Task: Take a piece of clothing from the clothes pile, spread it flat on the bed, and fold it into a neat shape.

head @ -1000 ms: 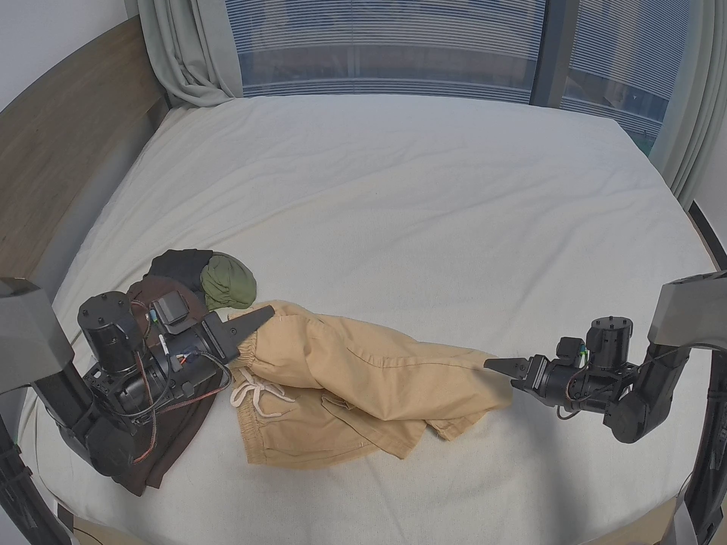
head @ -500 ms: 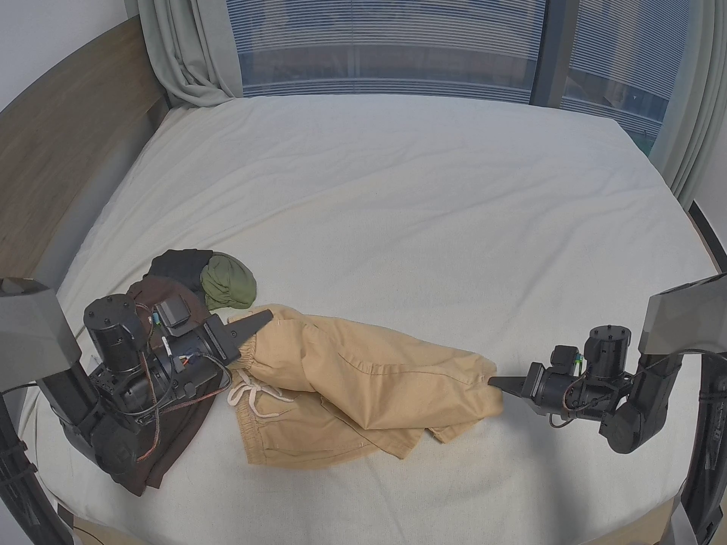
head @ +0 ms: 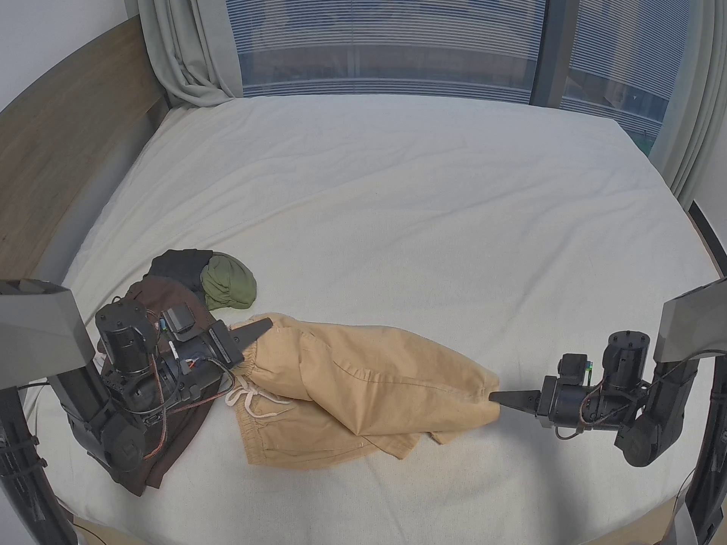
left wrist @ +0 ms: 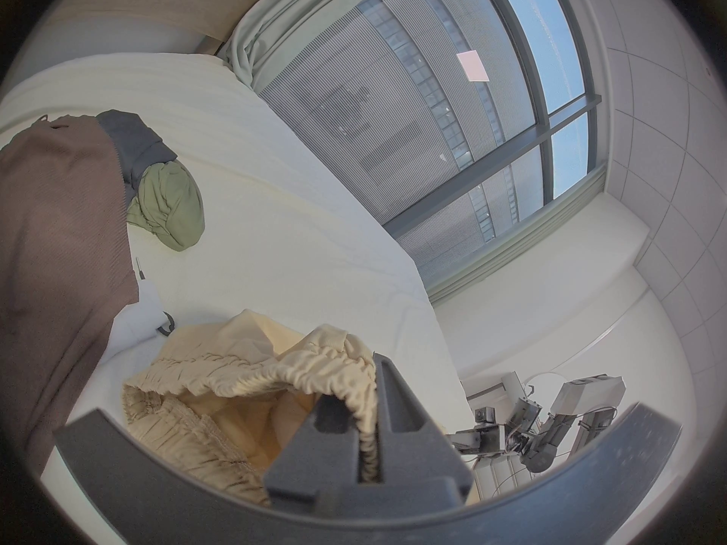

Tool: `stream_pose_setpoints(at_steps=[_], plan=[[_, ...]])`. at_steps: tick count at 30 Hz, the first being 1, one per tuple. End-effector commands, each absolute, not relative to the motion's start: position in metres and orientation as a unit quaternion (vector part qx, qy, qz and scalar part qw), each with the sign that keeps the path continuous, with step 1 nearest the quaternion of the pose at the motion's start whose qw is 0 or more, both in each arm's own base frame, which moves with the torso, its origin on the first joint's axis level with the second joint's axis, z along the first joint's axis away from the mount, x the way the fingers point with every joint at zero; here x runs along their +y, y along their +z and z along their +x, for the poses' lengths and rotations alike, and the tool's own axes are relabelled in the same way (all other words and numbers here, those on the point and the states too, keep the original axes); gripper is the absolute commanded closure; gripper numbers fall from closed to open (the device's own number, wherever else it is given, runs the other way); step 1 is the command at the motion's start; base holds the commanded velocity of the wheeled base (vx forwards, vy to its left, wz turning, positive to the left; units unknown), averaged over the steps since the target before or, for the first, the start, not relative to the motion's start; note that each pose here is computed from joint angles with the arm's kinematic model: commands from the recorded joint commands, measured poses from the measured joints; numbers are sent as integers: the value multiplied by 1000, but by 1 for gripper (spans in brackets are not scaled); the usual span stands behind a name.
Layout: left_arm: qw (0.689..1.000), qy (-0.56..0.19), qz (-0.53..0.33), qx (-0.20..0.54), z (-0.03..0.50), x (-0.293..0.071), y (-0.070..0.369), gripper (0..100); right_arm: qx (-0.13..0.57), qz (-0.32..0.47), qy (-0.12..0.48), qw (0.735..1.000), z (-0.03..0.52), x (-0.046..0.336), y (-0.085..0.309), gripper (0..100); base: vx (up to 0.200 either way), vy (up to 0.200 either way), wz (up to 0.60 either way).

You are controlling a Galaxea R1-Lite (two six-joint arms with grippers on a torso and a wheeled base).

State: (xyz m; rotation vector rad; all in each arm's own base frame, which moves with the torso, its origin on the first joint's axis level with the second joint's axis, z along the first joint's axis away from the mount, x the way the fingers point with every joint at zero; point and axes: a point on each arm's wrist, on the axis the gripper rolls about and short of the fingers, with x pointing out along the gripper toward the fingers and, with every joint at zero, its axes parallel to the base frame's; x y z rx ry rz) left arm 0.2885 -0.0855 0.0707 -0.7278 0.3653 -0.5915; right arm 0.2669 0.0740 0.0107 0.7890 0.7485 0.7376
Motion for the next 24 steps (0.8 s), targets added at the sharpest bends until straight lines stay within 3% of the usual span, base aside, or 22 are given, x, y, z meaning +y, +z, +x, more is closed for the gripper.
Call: stream_pose_setpoints(at_steps=[1,5,6,15,24], plan=[[876,-280,-349,183,291,-86,65,100,372,362,346,782,261,82,-2,100,0,0,0],[876,-280,-349,181,291,-86,66,100,377,360,346,780,262,84,-7,100,0,0,0],[876,-281,-349,181,290,-86,66,100,376,357,348,781,262,84,-7,0,0,0,0],[876,-282,-348,180,289,-86,68,100,340,345,364,795,281,88,-2,0,0,0,0],[875,-284,-348,181,288,-88,67,100,344,342,372,791,289,97,-11,0,0,0,0]])
